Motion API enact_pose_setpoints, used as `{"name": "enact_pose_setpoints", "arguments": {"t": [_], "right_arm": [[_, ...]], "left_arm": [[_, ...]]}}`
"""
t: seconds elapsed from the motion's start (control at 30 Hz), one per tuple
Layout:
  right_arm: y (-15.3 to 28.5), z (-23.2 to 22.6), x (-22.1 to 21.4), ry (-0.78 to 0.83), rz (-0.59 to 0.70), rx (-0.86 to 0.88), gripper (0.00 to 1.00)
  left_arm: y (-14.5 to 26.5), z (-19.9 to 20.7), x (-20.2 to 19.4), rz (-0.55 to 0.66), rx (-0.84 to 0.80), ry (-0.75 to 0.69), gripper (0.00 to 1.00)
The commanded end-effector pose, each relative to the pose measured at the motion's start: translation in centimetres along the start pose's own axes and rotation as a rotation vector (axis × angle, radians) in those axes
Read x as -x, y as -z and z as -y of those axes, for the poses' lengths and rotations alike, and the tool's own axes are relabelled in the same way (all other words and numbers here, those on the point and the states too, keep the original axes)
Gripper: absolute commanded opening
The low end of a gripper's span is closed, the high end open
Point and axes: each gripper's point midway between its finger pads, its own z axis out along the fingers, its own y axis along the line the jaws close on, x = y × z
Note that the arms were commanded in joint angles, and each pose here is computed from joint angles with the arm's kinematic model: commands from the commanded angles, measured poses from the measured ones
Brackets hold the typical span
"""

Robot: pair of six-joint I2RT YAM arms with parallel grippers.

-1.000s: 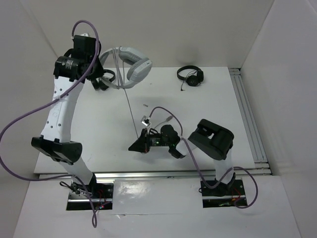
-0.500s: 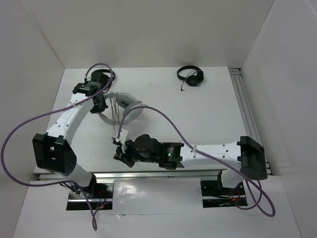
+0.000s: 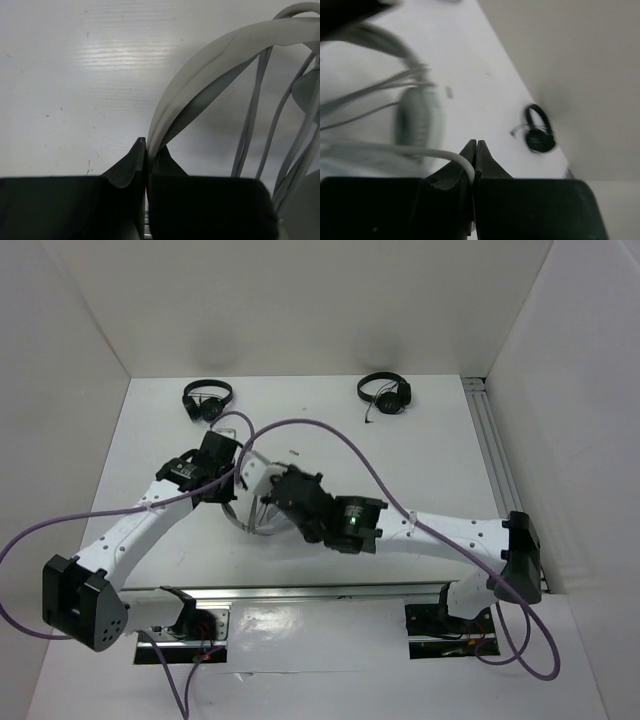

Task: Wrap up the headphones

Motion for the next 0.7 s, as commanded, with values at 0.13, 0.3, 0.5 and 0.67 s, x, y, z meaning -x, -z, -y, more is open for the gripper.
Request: {"name": "enact_pose_setpoints", "arguments": {"t": [0.13,0.3,0.5,0.67], "right_arm": [[-0.7,18.5,0.3,-0.097,0.027,-0.593,0.0],[-3.4,22.3,-2.4,-0.119,-0.002,-0.625,0.0],[-5.2,22.8,-2.5,-0.132,0.036,-0.562,0.06],[-6.7,20.6,-1.4,-0.197,0.13,-0.337,0.07]], "left_arm": [[3.8,3.1,0.5,0.179,-0.071,-0.152,0.0],[7.7,4.1,-0.2,0.297,-0.167,-0.256,0.0],[10.7,5.6,-1.1,0.306,-0.233,-0.354,0.0],[12.2,6.0,-0.7,0.322,-0.249,-0.419,0.0]]}}
